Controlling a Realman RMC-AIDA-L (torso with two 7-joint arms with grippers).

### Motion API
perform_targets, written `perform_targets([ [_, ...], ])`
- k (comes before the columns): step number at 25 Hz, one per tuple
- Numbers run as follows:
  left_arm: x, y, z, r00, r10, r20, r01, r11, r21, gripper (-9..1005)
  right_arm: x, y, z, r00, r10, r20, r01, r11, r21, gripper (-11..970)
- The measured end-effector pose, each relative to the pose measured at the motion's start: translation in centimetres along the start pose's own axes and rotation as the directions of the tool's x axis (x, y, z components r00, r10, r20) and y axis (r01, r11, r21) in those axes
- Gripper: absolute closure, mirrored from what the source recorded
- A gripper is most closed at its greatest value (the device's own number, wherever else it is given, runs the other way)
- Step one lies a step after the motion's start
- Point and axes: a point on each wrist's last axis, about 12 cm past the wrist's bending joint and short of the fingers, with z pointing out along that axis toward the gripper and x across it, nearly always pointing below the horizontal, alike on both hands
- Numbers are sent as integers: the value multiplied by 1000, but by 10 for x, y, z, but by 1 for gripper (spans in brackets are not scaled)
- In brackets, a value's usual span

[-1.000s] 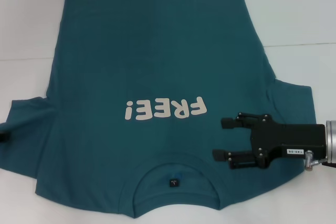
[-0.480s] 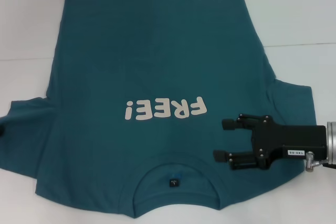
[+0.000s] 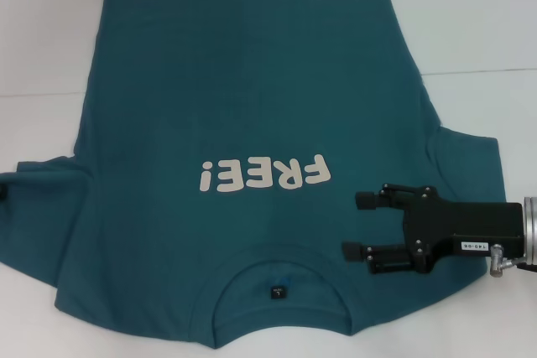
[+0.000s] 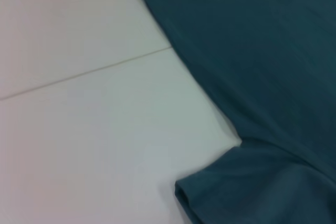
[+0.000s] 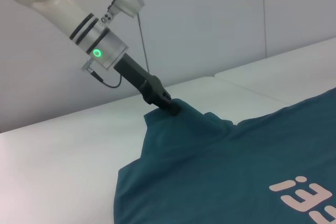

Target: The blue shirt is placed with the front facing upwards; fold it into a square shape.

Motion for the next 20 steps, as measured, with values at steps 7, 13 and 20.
perform_targets([
  [7,-10,1,-3,998,57,-19,-57,998,-21,965,0,0,0,1000,0,0,0,1000,-1,52],
  [13,-19,4,-9,995,99,-31,-100,994,-40,965,0,0,0,1000,1,0,-1,1000,0,53],
  [20,-27,-4,-12,987,149,-67,-150,989,-15,965,1,0,0,1000,2,1,-2,1000,3,55],
])
